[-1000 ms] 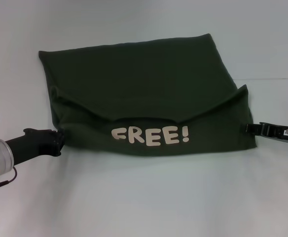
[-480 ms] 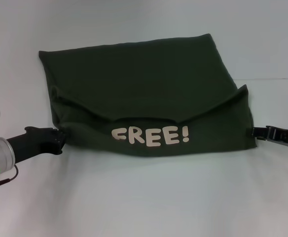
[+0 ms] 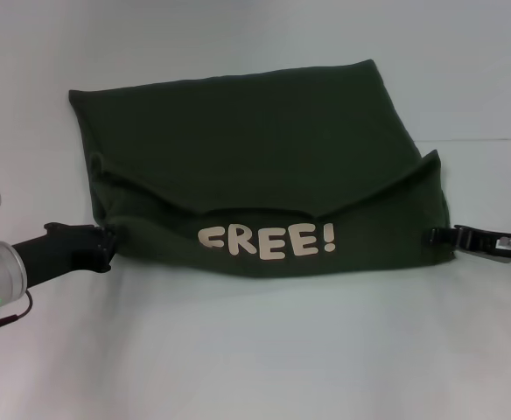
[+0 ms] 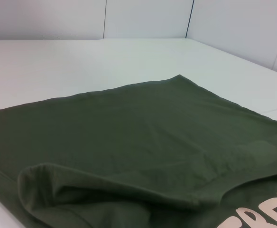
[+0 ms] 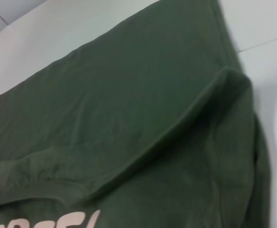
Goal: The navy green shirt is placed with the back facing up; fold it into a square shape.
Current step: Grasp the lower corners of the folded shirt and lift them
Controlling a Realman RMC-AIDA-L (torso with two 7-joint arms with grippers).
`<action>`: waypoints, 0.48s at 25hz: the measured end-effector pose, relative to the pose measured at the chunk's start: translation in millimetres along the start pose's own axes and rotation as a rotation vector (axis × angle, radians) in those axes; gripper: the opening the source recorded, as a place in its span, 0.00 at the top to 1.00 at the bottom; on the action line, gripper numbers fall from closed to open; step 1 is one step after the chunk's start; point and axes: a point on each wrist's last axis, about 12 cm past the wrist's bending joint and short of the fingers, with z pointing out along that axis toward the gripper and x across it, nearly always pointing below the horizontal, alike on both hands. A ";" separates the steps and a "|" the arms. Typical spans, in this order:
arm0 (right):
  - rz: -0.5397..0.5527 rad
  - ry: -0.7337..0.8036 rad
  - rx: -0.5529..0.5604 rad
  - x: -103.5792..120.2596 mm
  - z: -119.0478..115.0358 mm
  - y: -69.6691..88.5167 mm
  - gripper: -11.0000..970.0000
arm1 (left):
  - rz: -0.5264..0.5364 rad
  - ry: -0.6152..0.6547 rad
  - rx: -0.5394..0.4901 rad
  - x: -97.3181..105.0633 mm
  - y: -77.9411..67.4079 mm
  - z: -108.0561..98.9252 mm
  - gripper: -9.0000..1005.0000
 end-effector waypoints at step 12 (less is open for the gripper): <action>0.012 -0.001 -0.017 4.2 4.0 5.2 0.68 | -0.001 0.001 -0.001 0.9 0.2 -0.6 0.99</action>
